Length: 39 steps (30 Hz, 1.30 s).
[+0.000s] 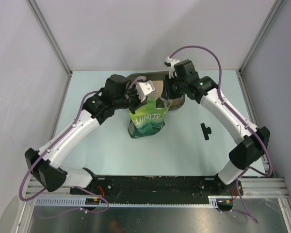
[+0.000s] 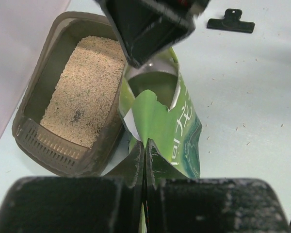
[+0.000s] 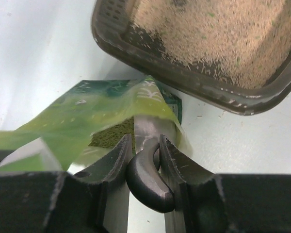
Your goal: Fill the litter box with clean litter
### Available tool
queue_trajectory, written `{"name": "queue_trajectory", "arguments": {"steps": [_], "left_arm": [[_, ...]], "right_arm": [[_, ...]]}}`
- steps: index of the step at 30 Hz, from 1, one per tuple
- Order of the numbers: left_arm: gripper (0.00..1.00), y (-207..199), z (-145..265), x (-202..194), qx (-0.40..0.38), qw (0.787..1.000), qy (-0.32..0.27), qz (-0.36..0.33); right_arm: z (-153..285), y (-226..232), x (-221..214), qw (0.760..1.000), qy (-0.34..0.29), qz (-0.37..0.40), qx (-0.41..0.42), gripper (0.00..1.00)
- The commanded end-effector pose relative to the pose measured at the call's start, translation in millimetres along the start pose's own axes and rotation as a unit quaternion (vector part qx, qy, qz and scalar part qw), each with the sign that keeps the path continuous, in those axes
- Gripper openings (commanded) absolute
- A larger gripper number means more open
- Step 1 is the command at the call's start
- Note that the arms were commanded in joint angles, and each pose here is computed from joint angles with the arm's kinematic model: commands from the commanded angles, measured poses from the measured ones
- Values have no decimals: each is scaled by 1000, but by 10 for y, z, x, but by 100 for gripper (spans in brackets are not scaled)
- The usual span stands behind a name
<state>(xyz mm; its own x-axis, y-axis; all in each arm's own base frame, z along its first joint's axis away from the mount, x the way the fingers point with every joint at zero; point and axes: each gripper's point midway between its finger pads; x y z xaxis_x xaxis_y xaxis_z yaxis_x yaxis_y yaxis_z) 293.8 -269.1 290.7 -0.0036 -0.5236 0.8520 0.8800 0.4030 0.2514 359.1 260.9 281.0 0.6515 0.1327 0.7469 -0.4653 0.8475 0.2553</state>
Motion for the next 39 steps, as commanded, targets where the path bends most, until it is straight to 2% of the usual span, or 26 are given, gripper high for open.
{"name": "queue_trajectory", "arguments": {"steps": [1, 9, 11, 13, 17, 22, 27, 30, 39], "left_arm": [[0, 36, 248, 436, 15, 997, -69, -7], [0, 0, 210, 443, 3, 997, -75, -2], [0, -20, 201, 447, -2, 997, -77, 2], [0, -33, 188, 460, -6, 997, -81, 3], [0, -58, 136, 399, -12, 997, -76, 5], [0, -90, 116, 336, -18, 997, -73, -1], [0, -78, 82, 324, -17, 997, -71, -1], [0, -56, 77, 317, -12, 998, -68, -3], [0, 61, 178, 224, 30, 997, -53, -38]], "right_arm": [[-52, -252, -179, 997, -9, -1, -72, 0], [-336, -218, -726, 996, 40, -21, -75, 0], [-422, -159, -805, 996, 55, -33, -58, 0], [-469, 46, -844, 996, 70, -54, 3, 0], [-453, 425, -673, 987, 52, -73, 132, 0], [-389, 476, -540, 967, 57, -122, 216, 0], [-329, 211, -200, 936, 36, -238, 256, 0], [-267, 89, -33, 919, 29, -281, 276, 0], [22, -56, 122, 876, 36, -344, 337, 0]]}}
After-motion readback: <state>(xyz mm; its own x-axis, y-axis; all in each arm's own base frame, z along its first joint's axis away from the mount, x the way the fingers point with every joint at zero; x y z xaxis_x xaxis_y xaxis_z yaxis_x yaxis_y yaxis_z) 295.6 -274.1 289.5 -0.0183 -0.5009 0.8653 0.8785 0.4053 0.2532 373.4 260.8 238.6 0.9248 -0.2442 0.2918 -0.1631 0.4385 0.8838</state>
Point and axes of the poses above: each gripper's point midway between its finger pads, its own z axis back along the fingers, its own y axis along the line the jaws close on, x = y × z, and after that the axes turned 1 degree about -z, right-handed
